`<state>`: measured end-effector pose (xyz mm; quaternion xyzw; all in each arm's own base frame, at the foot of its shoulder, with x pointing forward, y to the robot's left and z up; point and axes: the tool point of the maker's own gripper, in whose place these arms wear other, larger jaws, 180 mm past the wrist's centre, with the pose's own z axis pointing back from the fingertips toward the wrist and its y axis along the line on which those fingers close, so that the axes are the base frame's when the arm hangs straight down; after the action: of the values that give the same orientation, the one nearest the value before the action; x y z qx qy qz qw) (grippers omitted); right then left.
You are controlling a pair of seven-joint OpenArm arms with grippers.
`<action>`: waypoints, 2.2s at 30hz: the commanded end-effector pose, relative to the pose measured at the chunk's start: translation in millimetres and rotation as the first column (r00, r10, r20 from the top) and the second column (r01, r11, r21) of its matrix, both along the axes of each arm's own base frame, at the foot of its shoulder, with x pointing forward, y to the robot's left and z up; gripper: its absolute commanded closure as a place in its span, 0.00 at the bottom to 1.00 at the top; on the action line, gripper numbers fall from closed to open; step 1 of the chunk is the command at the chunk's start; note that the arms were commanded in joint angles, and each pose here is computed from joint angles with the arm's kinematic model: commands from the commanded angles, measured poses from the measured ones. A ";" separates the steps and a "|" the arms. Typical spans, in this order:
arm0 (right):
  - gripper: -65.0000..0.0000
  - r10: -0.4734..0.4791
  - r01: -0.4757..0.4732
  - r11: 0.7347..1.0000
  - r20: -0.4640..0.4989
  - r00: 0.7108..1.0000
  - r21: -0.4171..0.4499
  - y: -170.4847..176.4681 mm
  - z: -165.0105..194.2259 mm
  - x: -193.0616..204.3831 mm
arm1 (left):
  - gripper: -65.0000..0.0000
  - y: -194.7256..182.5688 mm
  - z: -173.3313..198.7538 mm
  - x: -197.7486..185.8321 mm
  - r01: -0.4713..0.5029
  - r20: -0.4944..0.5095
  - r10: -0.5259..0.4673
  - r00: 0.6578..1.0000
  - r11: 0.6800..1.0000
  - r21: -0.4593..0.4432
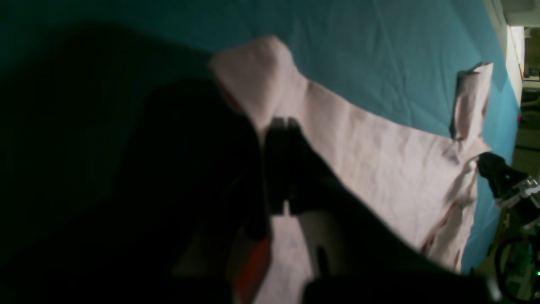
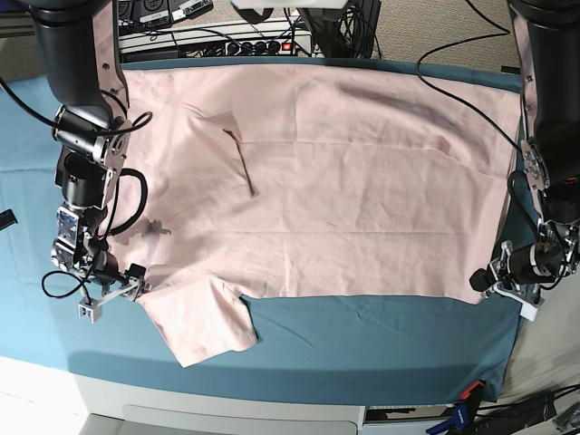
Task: Fold the T-shirt properly
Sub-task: 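Grasp the shirt's side edge with both grippers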
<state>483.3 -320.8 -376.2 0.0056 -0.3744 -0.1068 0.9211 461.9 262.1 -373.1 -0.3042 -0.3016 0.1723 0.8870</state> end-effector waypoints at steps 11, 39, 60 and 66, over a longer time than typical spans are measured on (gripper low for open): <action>0.39 -0.065 0.079 0.993 0.145 0.987 -0.092 -30.3 43.7 20.0 | 1.00 4.3 30.1 18.1 -0.001 0.085 0.002 0.996 1.000 -0.018; 0.39 0.037 -0.070 0.987 0.221 0.975 0.146 38.1 27.1 24.2 | 1.00 1.6 33.8 19.2 0.015 0.107 -0.011 0.994 0.999 -0.028; 1.00 0.315 -0.346 0.937 0.297 0.901 0.055 67.0 48.6 -1.2 | 1.00 -0.6 54.4 11.9 0.112 0.203 -0.098 0.974 0.992 -0.059; 1.00 0.363 -0.380 0.925 0.284 0.888 0.006 61.8 44.1 -34.4 | 1.00 11.9 46.7 -9.5 0.113 0.190 -0.094 0.977 0.990 -0.087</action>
<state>433.0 -250.1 -361.7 0.1262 -0.4504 0.0600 0.8818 436.4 264.6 -353.4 -0.3764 -0.3210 0.1194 0.8608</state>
